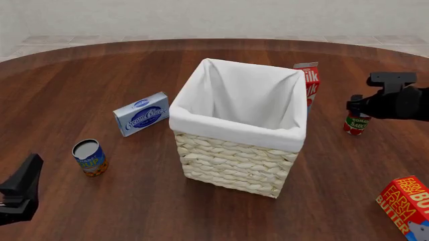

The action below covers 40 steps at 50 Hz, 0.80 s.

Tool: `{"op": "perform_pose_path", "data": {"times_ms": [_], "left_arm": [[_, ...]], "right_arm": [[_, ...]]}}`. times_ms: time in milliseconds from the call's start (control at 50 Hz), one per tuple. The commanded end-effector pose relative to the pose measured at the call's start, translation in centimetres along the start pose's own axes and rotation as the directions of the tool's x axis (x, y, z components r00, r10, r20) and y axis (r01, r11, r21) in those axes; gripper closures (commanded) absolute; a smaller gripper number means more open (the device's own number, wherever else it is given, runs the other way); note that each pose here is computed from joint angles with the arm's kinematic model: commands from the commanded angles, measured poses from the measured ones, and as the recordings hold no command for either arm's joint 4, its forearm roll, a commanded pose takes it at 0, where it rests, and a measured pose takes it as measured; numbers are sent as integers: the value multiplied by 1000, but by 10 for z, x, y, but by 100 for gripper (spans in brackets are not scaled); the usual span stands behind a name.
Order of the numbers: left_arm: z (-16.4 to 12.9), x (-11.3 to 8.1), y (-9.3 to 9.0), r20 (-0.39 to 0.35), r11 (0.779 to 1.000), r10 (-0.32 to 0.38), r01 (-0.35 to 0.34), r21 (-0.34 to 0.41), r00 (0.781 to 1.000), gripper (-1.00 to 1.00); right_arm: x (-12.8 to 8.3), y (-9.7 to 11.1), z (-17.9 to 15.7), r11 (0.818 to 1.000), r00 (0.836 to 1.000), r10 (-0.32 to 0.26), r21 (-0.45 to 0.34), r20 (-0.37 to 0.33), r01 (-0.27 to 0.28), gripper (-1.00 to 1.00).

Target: Pick up the alphabet soup and the tomato sauce, and put them in the basket.

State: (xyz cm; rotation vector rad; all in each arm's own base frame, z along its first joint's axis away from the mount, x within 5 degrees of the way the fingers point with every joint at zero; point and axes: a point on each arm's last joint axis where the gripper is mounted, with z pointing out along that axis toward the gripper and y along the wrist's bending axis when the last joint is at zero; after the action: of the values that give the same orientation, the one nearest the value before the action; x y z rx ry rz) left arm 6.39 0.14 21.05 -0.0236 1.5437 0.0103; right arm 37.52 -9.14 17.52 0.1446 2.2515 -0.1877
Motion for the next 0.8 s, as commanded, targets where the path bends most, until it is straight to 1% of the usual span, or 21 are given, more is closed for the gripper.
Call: {"op": "perform_pose_path", "data": {"times_ms": [20,300,580,800], "left_arm": [[2,0,0,0,1000,0,0,0,1000,-100],[2,-1,0,-1,1000,2,-2,0,1000,-100],[9,-2,0,-1,1000,2,-2,-1,1000,-100],[9,-2,0,-1,1000,2,-2,-1,1000,-100]], "right_arm": [[2,2,7,1000,1000,-2,-4,-6,2,-100],[5,0,15,1000,1000,-3,-1,-16,3,-100],[11,0,22,1000,999,-4,-2,-35,4,-100],[15,3,25,1000,999,-4,-8,-46,4,-100]]}}
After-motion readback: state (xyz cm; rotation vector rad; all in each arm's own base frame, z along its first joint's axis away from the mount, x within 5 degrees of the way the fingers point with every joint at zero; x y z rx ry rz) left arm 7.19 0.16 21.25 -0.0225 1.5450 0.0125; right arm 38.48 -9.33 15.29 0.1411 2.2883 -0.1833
